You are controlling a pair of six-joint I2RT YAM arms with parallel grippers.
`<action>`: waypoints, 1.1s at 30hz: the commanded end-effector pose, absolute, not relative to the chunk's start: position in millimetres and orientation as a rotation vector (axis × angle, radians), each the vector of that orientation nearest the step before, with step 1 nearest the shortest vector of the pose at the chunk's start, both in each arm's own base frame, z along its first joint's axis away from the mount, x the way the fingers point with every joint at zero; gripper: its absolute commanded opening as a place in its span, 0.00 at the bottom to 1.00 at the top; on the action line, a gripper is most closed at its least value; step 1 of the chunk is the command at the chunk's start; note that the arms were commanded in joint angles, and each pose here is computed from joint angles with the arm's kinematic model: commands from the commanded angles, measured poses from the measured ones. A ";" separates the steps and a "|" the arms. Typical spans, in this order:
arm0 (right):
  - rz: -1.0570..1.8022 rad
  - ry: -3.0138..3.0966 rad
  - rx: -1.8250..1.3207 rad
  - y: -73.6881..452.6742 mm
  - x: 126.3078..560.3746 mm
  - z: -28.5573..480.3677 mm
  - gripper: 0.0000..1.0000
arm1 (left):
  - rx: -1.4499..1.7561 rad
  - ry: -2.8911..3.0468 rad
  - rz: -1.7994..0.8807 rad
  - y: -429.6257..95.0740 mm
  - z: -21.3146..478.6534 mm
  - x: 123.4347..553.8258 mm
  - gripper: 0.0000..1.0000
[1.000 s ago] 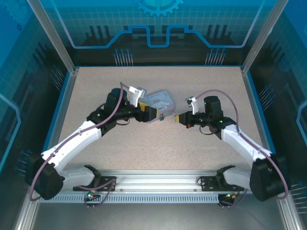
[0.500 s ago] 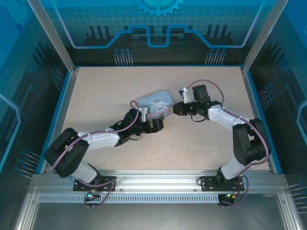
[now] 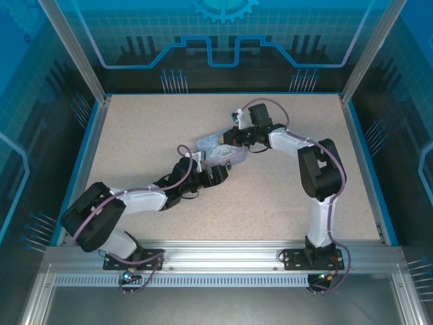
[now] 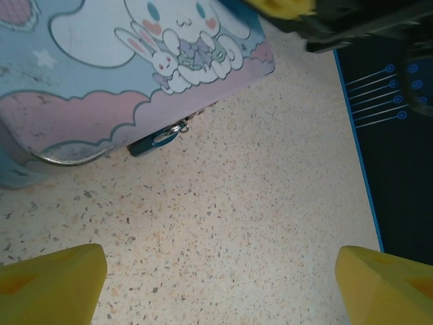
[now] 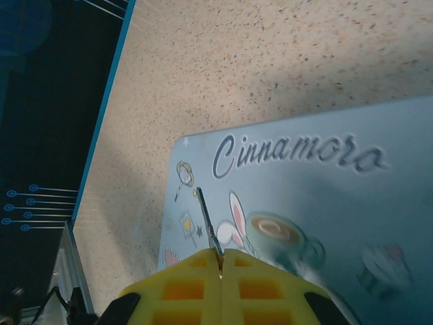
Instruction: Unlock the padlock with the key
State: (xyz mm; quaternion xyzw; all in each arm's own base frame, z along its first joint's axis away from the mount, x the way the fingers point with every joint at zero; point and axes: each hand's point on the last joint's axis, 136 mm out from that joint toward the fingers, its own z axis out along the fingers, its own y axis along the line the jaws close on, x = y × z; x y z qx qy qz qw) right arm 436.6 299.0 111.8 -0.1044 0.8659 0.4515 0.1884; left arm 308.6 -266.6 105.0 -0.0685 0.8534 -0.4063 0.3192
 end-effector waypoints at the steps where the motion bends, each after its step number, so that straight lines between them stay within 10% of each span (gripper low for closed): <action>1: 1.335 2.440 -0.273 309.4 444.9 105.6 0.00 | -0.170 2.243 -1.002 -256.5 109.1 305.0 0.90; 23: 1.149 2.655 -0.059 275.5 358.7 52.9 0.00 | -0.165 2.256 -0.977 -245.7 115.1 285.1 0.88; 33: 1.180 2.457 -0.206 286.2 376.4 127.2 0.00 | -0.119 2.267 -1.054 -277.2 104.5 267.4 0.85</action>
